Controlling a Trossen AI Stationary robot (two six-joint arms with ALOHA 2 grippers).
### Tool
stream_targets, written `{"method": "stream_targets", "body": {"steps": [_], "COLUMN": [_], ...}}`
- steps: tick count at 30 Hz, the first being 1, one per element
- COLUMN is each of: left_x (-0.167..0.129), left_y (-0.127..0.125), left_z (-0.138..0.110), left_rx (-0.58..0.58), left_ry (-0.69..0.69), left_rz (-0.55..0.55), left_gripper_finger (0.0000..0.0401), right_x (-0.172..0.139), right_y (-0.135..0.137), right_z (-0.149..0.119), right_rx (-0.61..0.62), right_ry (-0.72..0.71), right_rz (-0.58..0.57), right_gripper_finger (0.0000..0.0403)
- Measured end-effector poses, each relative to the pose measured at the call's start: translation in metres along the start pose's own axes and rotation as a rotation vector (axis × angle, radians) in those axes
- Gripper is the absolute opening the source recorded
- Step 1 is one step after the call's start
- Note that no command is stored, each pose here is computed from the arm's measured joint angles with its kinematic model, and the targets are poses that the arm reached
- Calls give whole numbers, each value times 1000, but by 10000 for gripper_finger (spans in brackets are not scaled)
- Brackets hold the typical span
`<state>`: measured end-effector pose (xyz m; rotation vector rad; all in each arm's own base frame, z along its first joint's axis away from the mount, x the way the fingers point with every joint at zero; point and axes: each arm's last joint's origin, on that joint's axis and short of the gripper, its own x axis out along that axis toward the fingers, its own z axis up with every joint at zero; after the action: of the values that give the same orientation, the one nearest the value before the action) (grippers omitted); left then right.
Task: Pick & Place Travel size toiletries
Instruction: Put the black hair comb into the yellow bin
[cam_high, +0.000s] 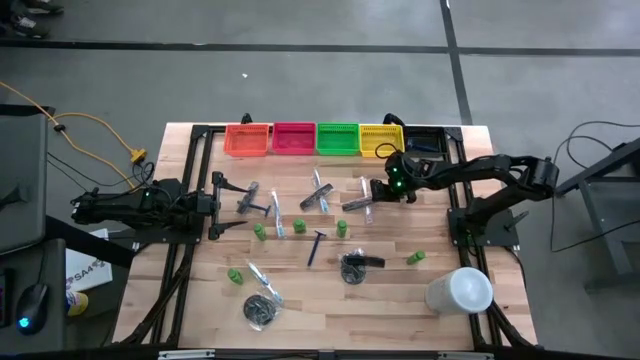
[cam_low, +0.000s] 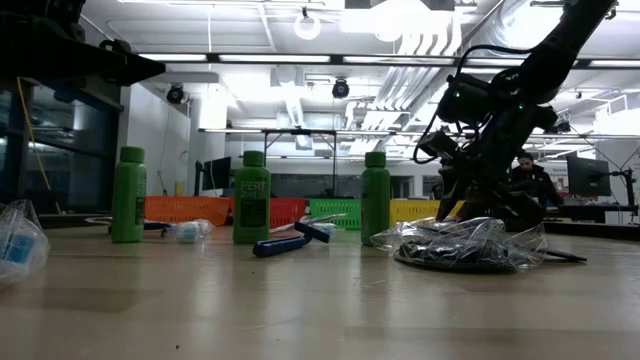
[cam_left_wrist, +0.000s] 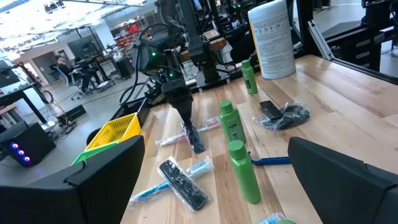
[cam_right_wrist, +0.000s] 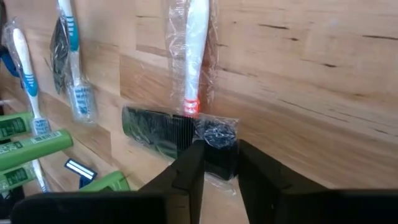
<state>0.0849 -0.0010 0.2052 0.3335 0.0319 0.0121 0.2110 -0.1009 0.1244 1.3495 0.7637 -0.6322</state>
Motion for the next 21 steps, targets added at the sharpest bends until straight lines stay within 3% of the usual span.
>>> {"method": "stream_targets", "body": {"steps": [9,21], "left_x": [0,0], "left_y": [0,0], "left_z": [0,0], "left_rx": [0,0], "left_ry": [0,0], "left_rz": [0,0], "left_gripper_finger": [397,397], "right_x": [0,-3], "right_y": [2,13], "right_z": [1,5], "right_rx": [-8,-41], "right_ry": [-9,-33], "right_rz": [20,130], "right_gripper_finger": [69,18]}}
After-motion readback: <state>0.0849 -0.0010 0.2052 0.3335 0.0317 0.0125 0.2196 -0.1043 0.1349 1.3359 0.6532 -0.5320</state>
